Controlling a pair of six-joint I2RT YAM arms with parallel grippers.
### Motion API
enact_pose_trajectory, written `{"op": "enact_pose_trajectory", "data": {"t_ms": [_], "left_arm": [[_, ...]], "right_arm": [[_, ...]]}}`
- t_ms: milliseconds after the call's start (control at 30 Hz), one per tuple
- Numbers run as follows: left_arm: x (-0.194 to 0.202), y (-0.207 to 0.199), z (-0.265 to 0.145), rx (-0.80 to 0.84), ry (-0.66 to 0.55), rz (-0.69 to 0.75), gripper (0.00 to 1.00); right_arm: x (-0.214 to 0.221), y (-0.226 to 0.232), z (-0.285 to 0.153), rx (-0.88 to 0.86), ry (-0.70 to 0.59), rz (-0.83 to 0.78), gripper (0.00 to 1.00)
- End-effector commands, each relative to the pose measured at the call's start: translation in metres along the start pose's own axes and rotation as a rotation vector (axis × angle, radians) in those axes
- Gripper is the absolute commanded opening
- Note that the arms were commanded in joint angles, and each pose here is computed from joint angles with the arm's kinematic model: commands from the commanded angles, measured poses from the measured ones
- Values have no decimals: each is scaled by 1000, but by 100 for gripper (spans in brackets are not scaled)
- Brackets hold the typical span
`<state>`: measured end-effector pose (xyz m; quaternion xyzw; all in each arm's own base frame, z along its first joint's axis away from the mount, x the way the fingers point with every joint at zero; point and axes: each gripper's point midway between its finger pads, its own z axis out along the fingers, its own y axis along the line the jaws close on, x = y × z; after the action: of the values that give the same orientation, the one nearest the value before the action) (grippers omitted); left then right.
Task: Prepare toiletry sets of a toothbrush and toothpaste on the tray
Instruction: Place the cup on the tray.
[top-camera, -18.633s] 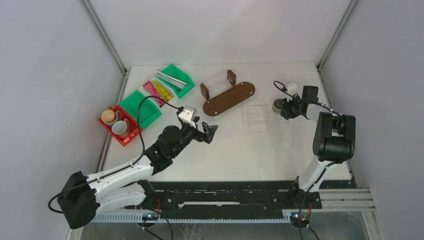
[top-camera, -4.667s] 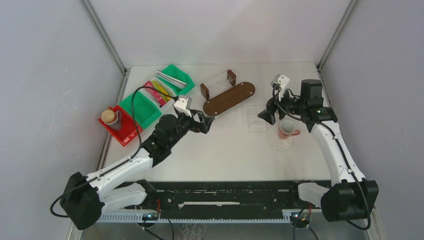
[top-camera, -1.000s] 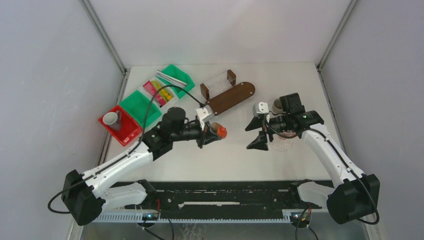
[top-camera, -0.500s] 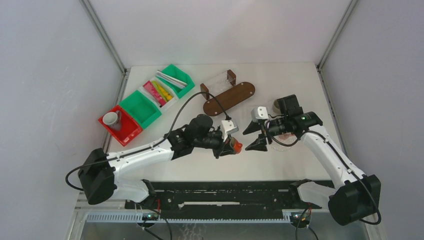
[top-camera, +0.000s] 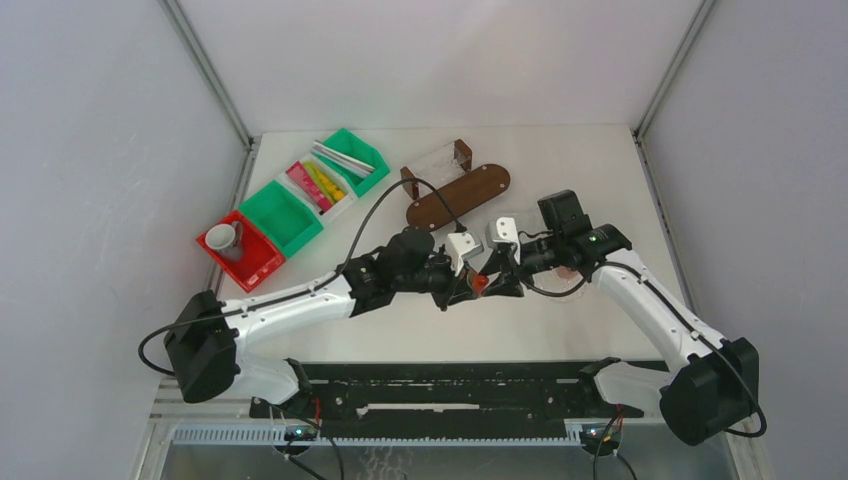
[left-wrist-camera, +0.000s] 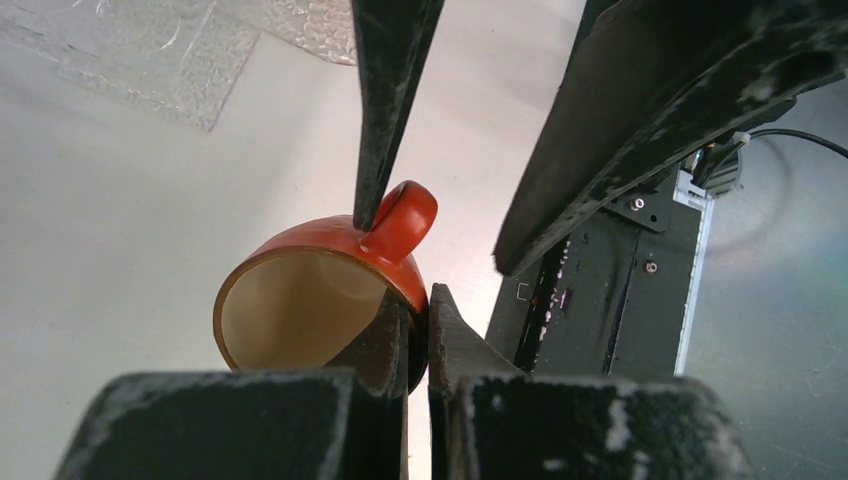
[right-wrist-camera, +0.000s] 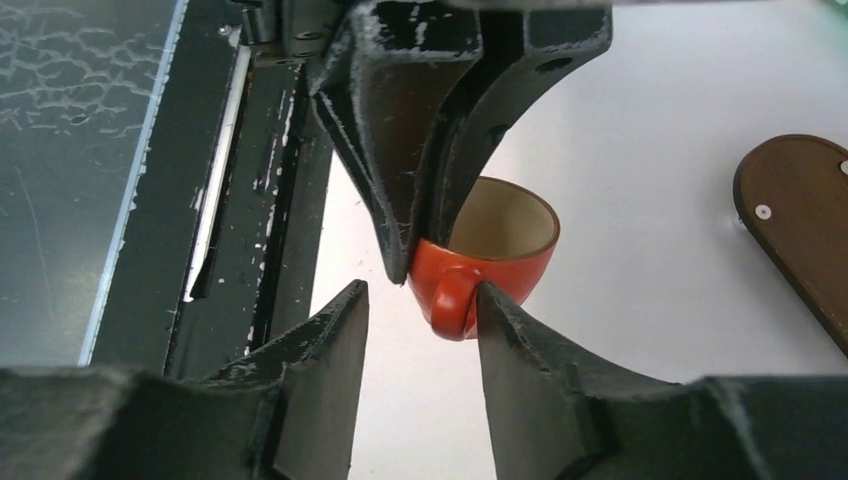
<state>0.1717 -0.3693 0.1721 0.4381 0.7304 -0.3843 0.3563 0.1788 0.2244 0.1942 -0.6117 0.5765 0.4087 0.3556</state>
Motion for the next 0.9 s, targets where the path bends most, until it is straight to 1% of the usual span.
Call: {"op": "enact_pose_trajectory", "data": {"t_ms": [0, 33, 200, 300, 367, 400, 433, 533, 600, 667, 800, 867], "left_arm": [[-61, -12, -3, 11, -163, 35, 0], [-61, -12, -3, 12, -165, 32, 0], [-65, -14, -5, 15, -178, 24, 0], [-66, -14, -5, 10, -184, 17, 1], [-67, -13, -6, 3, -191, 3, 5], [-68, -13, -7, 0, -196, -3, 14], [-69, -14, -8, 0, -206, -8, 21], [-72, -16, -13, 10, -244, -17, 36], [-73, -17, -17, 8, -268, -24, 44], [-74, -17, -22, 2, -288, -34, 48], [-74, -13, -36, -2, -344, -77, 51], [-72, -6, -47, -9, -389, -126, 54]], "right_arm": [[-1, -10, 4, 38, 17, -5, 48], [-1, -11, 5, 40, 21, -5, 47], [1, -14, 5, 57, 35, -6, 27], [1, -14, 5, 59, 38, -7, 11], [0, -15, 5, 65, 39, -8, 1], [0, -15, 5, 68, 38, -7, 0], [-2, -16, 4, 71, 33, -5, 0], [-6, -15, 2, 64, 13, 10, 0], [-9, -14, 1, 58, -5, 17, 0], [-11, -13, -2, 54, -21, 27, 0], [-16, -13, -8, 48, -59, 44, 0], [-18, -12, -10, 42, -78, 48, 0]]}}
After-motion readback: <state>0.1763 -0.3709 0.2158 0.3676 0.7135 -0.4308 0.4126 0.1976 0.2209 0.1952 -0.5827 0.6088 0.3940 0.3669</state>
